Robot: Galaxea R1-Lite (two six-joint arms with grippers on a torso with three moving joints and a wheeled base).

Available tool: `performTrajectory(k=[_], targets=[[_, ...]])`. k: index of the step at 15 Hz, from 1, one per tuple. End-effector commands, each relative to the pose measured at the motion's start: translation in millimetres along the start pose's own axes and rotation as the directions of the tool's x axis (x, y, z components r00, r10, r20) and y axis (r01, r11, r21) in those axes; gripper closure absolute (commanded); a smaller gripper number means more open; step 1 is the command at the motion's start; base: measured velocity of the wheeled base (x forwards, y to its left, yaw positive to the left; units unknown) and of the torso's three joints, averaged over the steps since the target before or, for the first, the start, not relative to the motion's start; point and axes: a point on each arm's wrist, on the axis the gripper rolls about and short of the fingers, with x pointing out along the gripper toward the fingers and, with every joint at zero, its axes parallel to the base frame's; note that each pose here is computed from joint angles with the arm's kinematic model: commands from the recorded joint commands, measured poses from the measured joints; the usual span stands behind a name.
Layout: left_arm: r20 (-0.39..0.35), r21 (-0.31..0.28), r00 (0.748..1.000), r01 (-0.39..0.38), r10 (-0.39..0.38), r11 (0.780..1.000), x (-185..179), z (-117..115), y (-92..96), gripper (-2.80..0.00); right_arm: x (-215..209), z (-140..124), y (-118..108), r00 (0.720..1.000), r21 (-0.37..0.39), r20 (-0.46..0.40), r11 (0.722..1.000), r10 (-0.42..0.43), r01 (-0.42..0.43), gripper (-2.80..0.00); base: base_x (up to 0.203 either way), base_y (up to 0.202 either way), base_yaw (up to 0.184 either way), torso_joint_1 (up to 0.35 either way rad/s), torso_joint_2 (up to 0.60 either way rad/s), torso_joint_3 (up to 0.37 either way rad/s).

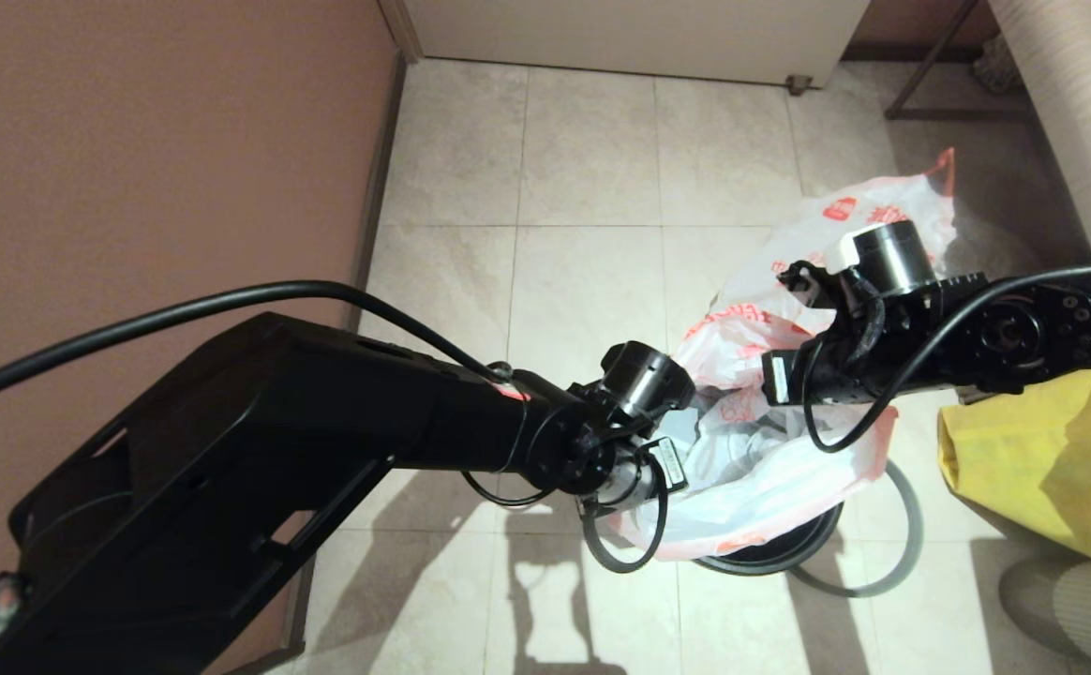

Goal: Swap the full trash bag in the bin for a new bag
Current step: Put the new garbage bag on the trash can

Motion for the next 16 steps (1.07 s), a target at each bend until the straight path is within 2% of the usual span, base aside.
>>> performTrajectory(k=[1,3,4,6,8,10,13,14,16], targets=[[0.007,-0.013,1.000,-0.003,0.003,1.000,1.7,3.8,1.7,0.00,1.1,-9.2,0.0,0.999,-0.037,-0.030,0.999,-0.009,0.008,0.00,0.000,0.000,0.000,0.000,0.00,0.000],[0.017,-0.025,1.000,-0.004,0.005,1.000,1.8,9.3,4.4,0.00,-3.6,-17.8,-6.8,0.998,-0.057,-0.050,0.998,-0.035,0.032,0.00,0.000,0.000,0.000,0.000,0.00,0.000],[0.030,-0.042,1.000,-0.008,0.009,0.999,1.9,16.9,8.7,0.00,-10.5,-18.5,-16.6,0.996,-0.045,-0.042,0.996,-0.075,0.073,0.00,0.000,0.000,0.000,0.000,0.00,0.000],[0.062,-0.078,0.998,-0.012,0.017,0.997,1.2,33.4,17.7,0.00,-29.4,-13.9,-35.0,0.986,-0.020,0.002,0.986,-0.164,0.164,0.00,0.000,0.000,0.000,0.000,0.00,0.000],[0.105,-0.118,0.994,0.000,0.012,0.993,-2.4,51.5,22.7,0.00,-55.3,-8.8,-37.5,0.983,0.002,0.059,0.985,-0.175,0.175,0.00,0.000,0.000,0.000,0.000,0.00,0.000],[0.111,-0.128,0.994,0.004,0.011,0.992,-3.0,54.5,23.6,0.00,-68.7,-13.4,-20.4,0.989,-0.023,0.076,0.991,-0.127,0.129,0.00,0.000,0.000,0.000,0.000,0.00,0.000],[0.162,-0.218,0.987,0.021,0.015,0.976,-11.9,71.6,29.6,0.00,-77.4,-18.1,15.4,0.995,-0.097,0.092,0.994,-0.030,0.039,0.00,0.000,0.000,0.000,0.000,0.00,0.000],[0.180,-0.251,0.983,0.025,0.021,0.968,-13.5,80.2,34.9,0.00,-74.5,-13.8,24.7,0.994,-0.109,0.106,0.993,-0.028,0.040,0.00,0.000,0.000,0.000,0.000,0.00,0.000],[0.200,-0.284,0.980,0.038,0.020,0.958,-16.4,90.2,39.5,0.00,-54.9,-6.0,41.2,0.990,-0.088,0.118,0.992,-0.081,0.091,0.00,0.000,0.000,0.000,0.000,0.00,0.000]])
